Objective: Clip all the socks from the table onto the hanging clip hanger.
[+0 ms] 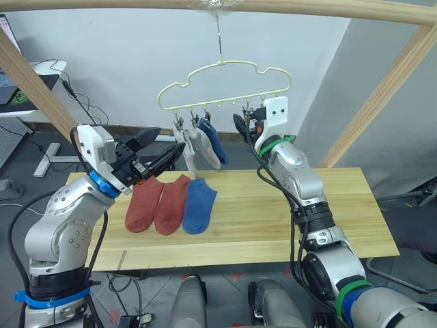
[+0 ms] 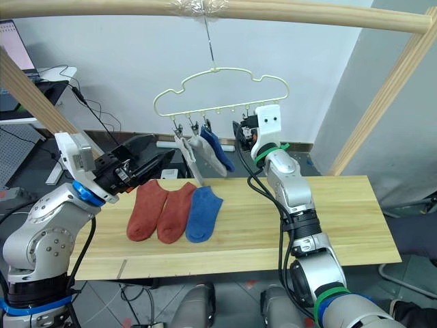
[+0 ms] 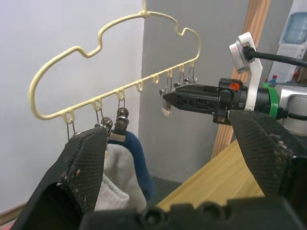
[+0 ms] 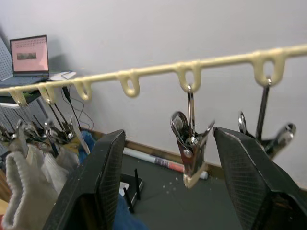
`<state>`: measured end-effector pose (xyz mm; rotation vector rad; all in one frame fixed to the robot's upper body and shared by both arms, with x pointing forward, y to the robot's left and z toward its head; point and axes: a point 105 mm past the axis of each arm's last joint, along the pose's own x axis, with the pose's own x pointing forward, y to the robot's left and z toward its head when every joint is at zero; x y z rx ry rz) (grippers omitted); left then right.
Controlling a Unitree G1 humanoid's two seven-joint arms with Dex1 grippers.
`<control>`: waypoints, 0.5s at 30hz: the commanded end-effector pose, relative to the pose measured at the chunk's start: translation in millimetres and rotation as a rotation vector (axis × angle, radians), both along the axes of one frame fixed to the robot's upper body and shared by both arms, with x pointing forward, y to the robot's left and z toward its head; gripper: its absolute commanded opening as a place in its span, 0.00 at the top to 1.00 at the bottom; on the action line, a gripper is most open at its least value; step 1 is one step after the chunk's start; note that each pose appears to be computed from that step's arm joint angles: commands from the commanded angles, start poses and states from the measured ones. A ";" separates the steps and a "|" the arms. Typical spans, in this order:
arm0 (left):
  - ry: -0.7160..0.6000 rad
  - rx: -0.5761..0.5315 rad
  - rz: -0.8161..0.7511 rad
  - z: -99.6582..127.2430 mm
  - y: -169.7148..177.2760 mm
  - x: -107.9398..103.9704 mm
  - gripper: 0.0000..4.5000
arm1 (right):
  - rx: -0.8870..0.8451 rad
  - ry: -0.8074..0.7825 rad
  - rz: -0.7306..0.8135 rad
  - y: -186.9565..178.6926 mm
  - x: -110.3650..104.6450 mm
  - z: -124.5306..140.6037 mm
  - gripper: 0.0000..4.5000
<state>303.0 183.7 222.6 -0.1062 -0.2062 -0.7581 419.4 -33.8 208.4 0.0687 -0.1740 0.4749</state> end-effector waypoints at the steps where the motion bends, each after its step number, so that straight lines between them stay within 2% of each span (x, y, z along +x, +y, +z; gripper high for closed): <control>1: -0.029 0.004 -0.027 3.7 -17.3 -15.6 0.00 | 0.022 -0.057 0.005 3.2 0.3 18.6 0.32; 8: -0.020 -0.018 -0.049 3.6 -28.1 -19.6 0.00 | 0.036 -0.053 0.014 8.9 4.0 20.3 0.32; 15: -0.021 -0.014 -0.031 2.1 -20.5 -16.8 0.00 | 0.037 -0.056 0.018 9.4 7.3 21.2 0.32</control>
